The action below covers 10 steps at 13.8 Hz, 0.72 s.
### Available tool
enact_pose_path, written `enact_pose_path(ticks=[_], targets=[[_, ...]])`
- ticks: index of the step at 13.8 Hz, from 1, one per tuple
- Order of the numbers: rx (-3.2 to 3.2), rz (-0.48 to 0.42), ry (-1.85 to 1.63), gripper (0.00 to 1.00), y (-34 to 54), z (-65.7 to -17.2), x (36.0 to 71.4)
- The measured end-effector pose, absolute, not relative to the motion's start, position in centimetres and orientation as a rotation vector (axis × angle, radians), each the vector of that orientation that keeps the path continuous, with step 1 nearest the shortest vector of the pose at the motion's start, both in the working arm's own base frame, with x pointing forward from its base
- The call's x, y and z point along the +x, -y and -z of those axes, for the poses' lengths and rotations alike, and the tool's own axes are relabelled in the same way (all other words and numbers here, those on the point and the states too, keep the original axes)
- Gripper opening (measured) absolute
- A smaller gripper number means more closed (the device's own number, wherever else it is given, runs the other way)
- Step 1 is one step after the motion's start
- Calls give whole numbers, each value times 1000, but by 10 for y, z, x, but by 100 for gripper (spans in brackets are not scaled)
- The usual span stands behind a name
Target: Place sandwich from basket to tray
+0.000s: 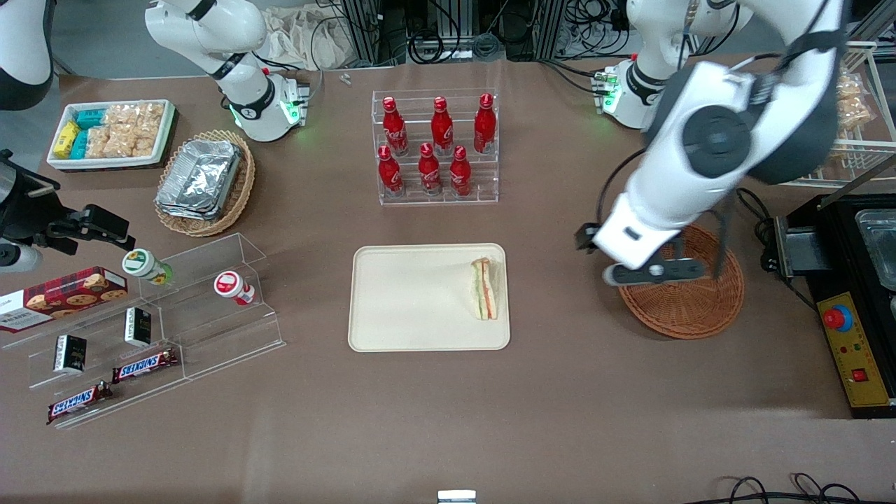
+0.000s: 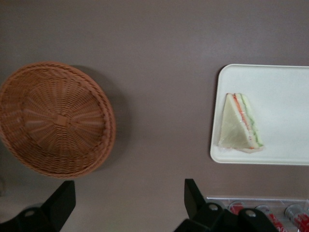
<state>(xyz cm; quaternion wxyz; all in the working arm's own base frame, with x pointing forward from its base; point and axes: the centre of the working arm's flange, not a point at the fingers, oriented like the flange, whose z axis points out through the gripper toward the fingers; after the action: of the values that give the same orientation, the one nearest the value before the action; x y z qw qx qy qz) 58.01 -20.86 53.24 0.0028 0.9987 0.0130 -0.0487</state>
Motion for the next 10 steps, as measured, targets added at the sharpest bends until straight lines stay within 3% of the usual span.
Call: enact_pose_path(ticks=[7,10], targets=[[3053,253,-85,100,-10,-588,563],[3044,241,-140,100,-56,-598,549]])
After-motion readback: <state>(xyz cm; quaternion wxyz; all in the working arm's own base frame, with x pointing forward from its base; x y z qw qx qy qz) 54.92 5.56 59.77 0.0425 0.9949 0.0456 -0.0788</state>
